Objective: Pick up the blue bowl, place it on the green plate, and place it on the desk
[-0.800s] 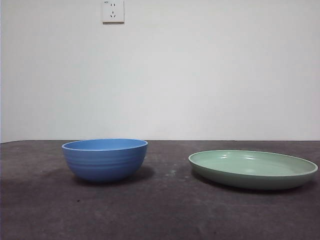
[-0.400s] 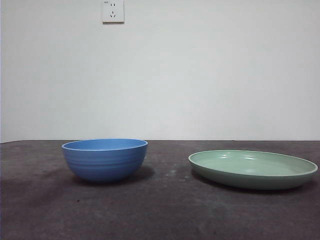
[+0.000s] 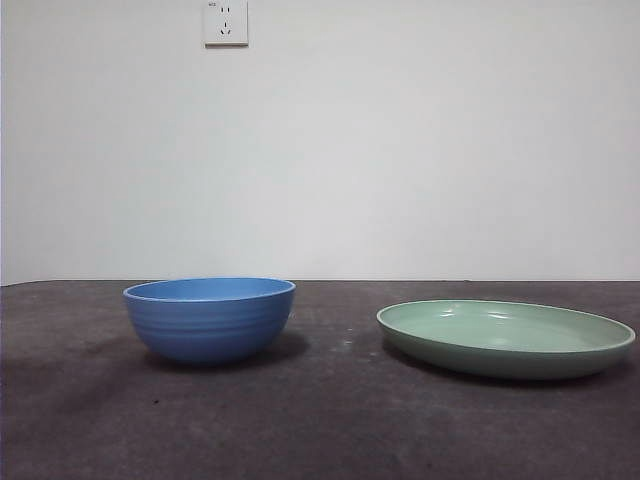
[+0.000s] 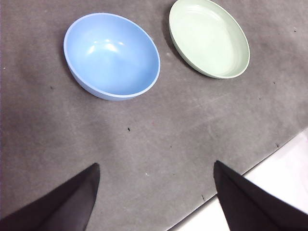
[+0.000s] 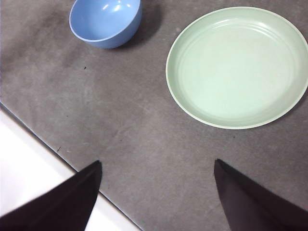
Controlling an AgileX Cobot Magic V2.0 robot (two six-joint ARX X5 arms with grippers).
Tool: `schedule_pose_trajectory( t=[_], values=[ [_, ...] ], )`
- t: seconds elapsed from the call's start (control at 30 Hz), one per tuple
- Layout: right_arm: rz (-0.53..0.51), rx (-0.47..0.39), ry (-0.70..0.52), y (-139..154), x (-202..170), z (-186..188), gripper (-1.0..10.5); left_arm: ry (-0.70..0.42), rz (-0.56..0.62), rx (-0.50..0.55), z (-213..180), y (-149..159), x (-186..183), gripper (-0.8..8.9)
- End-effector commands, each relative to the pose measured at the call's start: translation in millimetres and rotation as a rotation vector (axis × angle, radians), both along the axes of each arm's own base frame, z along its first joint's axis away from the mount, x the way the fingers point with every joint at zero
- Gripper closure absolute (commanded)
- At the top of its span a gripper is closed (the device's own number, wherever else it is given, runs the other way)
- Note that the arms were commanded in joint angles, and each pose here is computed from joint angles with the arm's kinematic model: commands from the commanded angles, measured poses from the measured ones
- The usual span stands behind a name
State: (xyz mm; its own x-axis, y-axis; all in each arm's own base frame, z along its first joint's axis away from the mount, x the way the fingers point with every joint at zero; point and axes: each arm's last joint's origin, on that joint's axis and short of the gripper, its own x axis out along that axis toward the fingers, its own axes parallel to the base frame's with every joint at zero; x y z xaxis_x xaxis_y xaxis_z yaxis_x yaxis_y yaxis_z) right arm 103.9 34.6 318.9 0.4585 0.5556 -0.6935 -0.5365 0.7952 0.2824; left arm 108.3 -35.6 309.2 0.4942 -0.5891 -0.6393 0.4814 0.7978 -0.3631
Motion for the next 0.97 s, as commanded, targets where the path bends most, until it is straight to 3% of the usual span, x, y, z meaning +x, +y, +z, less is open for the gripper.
schedule_pose_trajectory(
  t=[0.03, 0.23, 0.57, 0.97],
  values=[
    [0.003, 0.009, -0.022, 0.5, 0.6, 5.8, 5.7, -0.02, 0.01, -0.026, 8.2, -1.6, 5.1, 4.3],
    [0.003, 0.009, -0.022, 0.5, 0.6, 5.8, 5.7, -0.013, 0.025, -0.008, 19.8, -7.2, 25.0, 4.36],
    [0.003, 0.009, -0.022, 0.5, 0.6, 5.9, 5.7, 0.054, 0.053, 0.146, 29.6, -37.0, 92.0, 4.4],
    [0.003, 0.009, -0.022, 0.5, 0.6, 5.9, 5.7, 0.151, 0.088, 0.309, -28.3, -72.7, 171.7, 4.4]
  ],
)
